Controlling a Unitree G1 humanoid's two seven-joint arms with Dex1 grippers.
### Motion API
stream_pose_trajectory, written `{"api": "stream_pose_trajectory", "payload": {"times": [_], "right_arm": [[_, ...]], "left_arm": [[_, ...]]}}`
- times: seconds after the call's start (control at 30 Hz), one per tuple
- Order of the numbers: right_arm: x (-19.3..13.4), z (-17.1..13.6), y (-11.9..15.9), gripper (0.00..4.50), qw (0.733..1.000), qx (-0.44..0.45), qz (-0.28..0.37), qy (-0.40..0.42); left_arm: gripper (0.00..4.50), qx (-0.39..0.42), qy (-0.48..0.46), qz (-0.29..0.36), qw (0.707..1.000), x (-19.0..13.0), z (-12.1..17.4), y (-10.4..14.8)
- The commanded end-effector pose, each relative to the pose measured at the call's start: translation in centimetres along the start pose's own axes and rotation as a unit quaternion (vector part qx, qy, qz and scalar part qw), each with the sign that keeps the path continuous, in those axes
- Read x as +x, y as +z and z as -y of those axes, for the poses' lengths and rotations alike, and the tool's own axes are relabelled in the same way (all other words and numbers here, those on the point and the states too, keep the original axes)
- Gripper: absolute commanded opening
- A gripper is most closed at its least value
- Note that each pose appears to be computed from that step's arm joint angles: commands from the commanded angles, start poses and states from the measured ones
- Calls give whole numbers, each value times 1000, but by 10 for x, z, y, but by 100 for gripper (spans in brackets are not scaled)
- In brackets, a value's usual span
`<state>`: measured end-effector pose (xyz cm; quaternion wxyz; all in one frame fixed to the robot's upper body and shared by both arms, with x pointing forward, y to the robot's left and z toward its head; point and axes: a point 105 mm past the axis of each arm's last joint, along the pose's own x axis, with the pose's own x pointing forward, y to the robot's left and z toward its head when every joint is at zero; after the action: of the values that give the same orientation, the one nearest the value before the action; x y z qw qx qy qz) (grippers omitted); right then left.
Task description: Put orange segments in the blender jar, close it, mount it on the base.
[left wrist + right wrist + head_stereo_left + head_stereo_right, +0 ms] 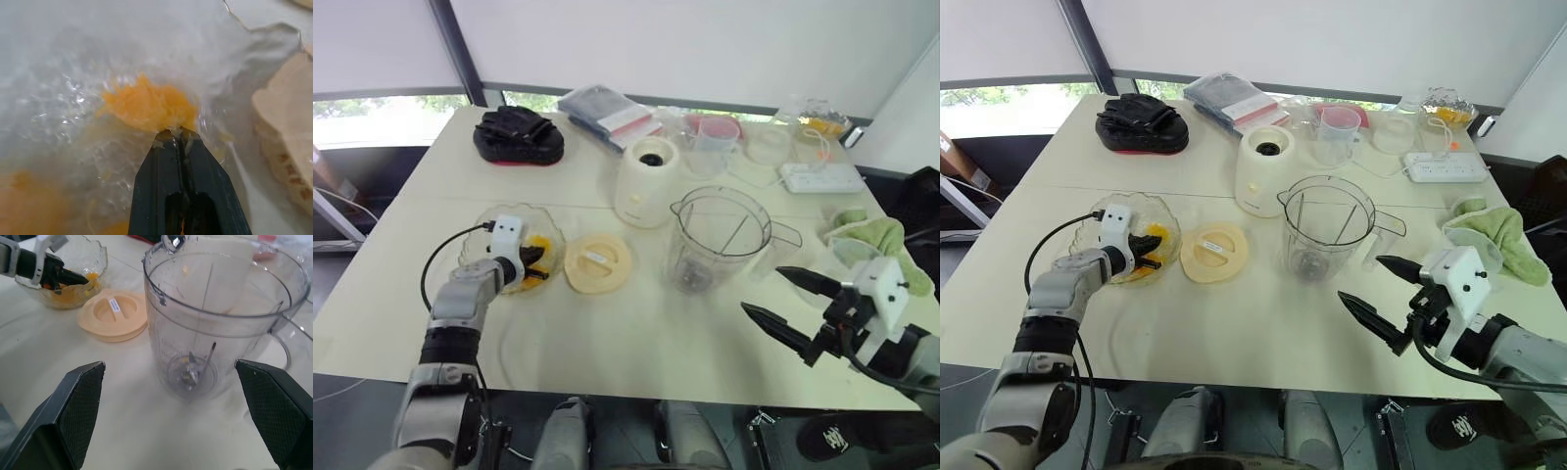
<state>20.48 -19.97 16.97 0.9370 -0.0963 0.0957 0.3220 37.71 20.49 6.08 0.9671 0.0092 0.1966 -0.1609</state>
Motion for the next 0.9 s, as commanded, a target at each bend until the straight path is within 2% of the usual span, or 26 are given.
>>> {"api": "stream_pose_trajectory", "payload": {"times": [0.03, 0.2, 0.47, 0.73, 0.9], "right_arm": [[-3, -3, 11, 450, 1000, -20, 13, 4], [-1, -2, 11, 450, 1000, -17, 13, 7], [6, -1, 13, 450, 999, -20, 20, 17], [12, -2, 13, 450, 999, -20, 25, 22], [14, -1, 12, 450, 999, -21, 26, 25]], "left_arm": [[2, 2, -1, 88, 996, -6, 7, 26], [2, -1, 20, 160, 987, -11, 6, 48], [2, 8, 19, 162, 987, -9, 4, 58], [2, 15, 8, 216, 976, -18, 4, 85], [2, 31, -8, 262, 964, -28, 16, 105]]}}
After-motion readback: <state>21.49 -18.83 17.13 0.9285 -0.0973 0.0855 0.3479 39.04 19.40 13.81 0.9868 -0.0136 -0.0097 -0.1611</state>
